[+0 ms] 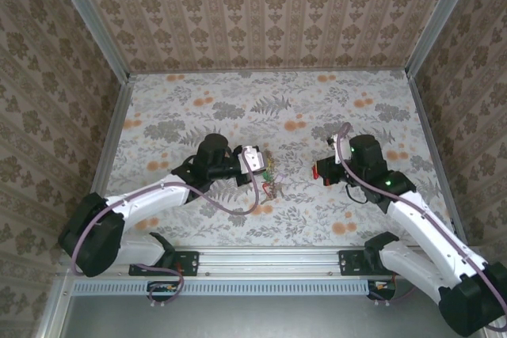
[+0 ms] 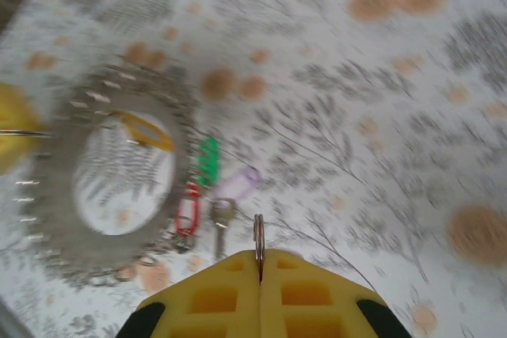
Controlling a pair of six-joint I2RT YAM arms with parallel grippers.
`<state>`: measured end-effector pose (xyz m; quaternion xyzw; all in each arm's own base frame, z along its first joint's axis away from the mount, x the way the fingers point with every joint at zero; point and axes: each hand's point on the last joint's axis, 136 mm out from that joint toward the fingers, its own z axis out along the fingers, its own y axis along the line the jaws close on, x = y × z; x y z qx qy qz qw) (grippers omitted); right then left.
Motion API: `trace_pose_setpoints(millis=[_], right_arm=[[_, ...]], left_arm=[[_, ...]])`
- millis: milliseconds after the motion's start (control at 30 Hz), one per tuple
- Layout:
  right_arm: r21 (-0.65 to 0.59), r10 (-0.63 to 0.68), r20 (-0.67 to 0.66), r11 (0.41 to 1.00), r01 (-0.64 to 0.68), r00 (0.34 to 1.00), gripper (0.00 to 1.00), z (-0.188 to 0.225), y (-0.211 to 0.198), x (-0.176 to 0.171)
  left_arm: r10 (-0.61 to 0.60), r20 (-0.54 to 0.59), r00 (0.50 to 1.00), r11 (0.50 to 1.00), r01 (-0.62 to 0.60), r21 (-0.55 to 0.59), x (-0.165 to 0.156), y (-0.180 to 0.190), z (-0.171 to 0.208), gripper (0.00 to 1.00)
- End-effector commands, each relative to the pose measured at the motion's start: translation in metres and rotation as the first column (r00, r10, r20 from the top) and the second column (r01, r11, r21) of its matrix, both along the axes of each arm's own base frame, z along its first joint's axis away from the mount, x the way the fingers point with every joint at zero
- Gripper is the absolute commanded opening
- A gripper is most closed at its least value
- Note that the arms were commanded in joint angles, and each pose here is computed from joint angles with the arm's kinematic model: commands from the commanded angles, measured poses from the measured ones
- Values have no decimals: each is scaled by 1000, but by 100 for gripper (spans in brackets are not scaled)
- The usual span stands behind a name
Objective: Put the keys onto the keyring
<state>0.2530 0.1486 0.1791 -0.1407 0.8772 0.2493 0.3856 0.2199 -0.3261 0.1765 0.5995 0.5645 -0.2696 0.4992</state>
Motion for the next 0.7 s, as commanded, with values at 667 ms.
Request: trace_pose_setpoints(millis=[667], right_arm=[[-253,335,426,936,-245,841,0,45,83,6]], left_arm=[[-30,-84,996,992,19,-123,5,-14,28,0]])
